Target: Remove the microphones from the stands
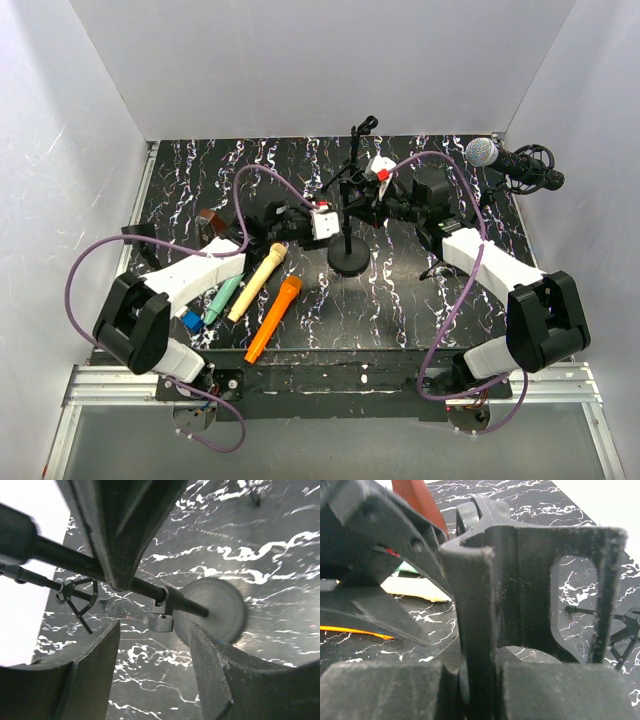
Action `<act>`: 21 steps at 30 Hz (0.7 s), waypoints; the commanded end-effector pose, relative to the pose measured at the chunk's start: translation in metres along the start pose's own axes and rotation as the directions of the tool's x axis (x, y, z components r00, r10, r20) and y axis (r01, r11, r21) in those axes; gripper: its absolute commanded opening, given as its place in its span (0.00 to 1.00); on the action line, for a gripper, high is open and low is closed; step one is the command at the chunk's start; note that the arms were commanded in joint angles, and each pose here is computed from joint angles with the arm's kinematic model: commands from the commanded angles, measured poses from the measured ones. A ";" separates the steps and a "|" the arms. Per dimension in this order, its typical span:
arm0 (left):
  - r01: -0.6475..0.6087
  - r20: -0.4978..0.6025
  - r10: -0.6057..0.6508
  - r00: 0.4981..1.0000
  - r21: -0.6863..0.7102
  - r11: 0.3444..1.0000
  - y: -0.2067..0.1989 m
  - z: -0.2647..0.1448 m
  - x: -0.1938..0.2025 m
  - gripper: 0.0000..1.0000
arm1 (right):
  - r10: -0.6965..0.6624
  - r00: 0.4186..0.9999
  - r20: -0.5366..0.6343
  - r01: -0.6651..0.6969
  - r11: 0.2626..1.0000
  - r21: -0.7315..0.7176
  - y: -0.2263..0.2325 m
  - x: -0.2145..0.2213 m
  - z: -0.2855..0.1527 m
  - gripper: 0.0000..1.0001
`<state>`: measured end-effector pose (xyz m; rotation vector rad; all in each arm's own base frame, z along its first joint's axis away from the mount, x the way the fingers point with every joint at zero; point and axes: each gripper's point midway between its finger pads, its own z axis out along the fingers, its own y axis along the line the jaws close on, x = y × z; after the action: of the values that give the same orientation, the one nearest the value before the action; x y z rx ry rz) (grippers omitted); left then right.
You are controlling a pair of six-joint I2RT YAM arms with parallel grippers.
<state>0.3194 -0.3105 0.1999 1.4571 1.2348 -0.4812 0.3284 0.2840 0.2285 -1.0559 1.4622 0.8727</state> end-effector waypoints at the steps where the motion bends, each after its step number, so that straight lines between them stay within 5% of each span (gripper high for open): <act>1: -0.277 -0.032 0.275 0.961 -0.088 0.957 0.020 0.013 0.003 0.53 | 0.063 0.998 0.012 -0.063 0.998 -0.028 0.005 -0.011 0.003 0.01; 10: -0.309 -0.052 0.310 0.949 0.023 0.951 -0.003 0.022 0.017 0.43 | 0.076 0.997 0.009 -0.076 0.997 -0.027 0.006 -0.011 0.002 0.01; 14: -0.311 -0.093 0.309 0.946 -0.004 0.950 0.004 0.027 0.027 0.29 | 0.076 0.997 0.008 -0.076 0.997 -0.027 0.006 -0.011 0.002 0.01; 17: -0.271 -0.140 0.268 0.953 -0.007 0.962 0.012 0.033 0.035 0.10 | 0.067 0.998 0.009 -0.066 0.997 -0.029 0.006 -0.011 0.002 0.01; 21: -0.205 -0.173 0.197 0.965 -0.035 0.978 0.019 0.037 0.040 0.00 | 0.059 0.998 0.008 -0.059 0.998 -0.030 0.005 -0.011 0.002 0.01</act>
<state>0.3437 -0.3283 0.1639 1.6373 1.1049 -0.2396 0.3380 0.2769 0.2277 -0.9908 1.5122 0.8550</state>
